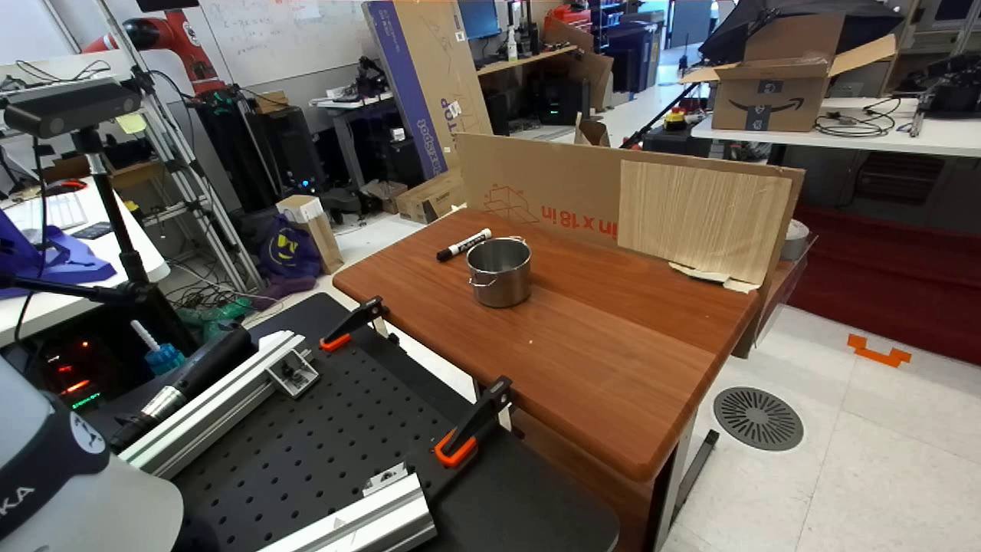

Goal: Put the marker in the pot

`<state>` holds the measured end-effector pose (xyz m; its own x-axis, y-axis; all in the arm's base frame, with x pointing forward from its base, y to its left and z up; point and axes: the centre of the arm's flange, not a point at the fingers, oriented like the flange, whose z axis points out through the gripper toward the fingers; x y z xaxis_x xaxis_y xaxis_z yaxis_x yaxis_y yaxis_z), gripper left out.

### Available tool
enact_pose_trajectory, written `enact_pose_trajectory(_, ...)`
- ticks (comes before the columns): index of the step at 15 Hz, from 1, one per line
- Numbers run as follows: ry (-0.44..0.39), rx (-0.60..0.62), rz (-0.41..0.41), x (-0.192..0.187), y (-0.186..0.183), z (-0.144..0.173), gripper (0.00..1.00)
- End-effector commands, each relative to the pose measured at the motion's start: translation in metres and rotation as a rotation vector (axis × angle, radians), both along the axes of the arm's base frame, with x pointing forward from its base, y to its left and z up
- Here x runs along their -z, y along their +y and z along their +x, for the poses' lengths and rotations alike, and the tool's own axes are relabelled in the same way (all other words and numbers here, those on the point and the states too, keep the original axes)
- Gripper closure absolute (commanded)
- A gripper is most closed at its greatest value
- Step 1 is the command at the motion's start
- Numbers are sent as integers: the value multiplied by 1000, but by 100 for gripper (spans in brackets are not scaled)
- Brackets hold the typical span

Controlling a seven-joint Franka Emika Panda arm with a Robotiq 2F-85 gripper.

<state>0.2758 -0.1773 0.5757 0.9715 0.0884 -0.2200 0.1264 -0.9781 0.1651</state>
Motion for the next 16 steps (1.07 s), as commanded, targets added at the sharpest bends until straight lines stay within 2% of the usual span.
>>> enact_pose_trajectory(1, 0, 0, 0, 0, 0, 0, 0)
enact_pose_trajectory(14, 0, 0, 0, 0, 0, 0, 0)
enact_pose_trajectory(16, -12, 22, 26, 4, 7, 5, 0)
